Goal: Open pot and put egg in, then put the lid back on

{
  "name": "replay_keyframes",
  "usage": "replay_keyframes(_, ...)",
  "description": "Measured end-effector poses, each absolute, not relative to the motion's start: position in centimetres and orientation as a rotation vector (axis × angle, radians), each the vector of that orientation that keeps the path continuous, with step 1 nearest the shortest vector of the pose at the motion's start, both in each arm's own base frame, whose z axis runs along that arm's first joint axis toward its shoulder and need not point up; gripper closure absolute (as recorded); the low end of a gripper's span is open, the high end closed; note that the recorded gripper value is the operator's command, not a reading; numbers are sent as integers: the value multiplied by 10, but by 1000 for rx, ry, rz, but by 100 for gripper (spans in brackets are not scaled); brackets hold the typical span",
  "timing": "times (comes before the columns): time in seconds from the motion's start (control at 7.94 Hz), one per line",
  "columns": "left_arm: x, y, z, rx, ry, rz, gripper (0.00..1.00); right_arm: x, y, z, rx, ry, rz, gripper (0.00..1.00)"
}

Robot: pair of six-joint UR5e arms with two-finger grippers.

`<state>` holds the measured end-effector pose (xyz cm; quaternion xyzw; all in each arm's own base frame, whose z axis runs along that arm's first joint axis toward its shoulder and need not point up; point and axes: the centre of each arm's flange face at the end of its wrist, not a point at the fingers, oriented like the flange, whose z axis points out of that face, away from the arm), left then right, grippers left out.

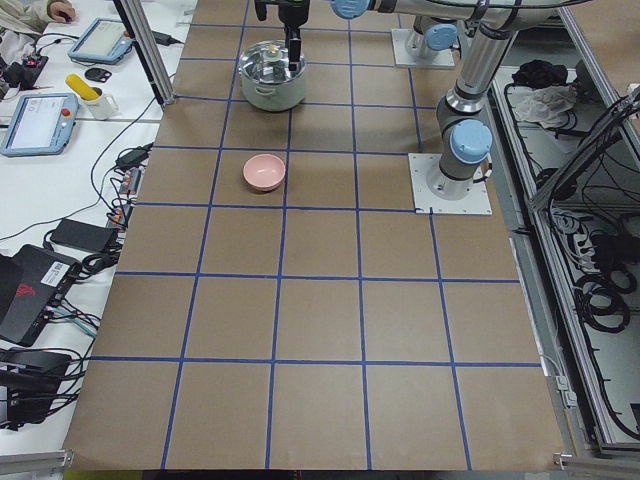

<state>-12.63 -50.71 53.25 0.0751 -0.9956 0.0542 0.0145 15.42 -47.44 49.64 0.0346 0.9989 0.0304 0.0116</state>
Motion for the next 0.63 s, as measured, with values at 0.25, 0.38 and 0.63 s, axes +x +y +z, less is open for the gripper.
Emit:
replay_keyframes(0.25,-126,-507,532,235,-3100,168,0,146,-460,505,94,3117,107,0)
replay_keyframes(0.38,-126,-507,532,233,-3101,169,0,145,-459,506,90,3117,104,0)
replay_keyframes(0.63,-126,-507,533,233,-3101,169,0,145,-458,507,87,3117,97,0)
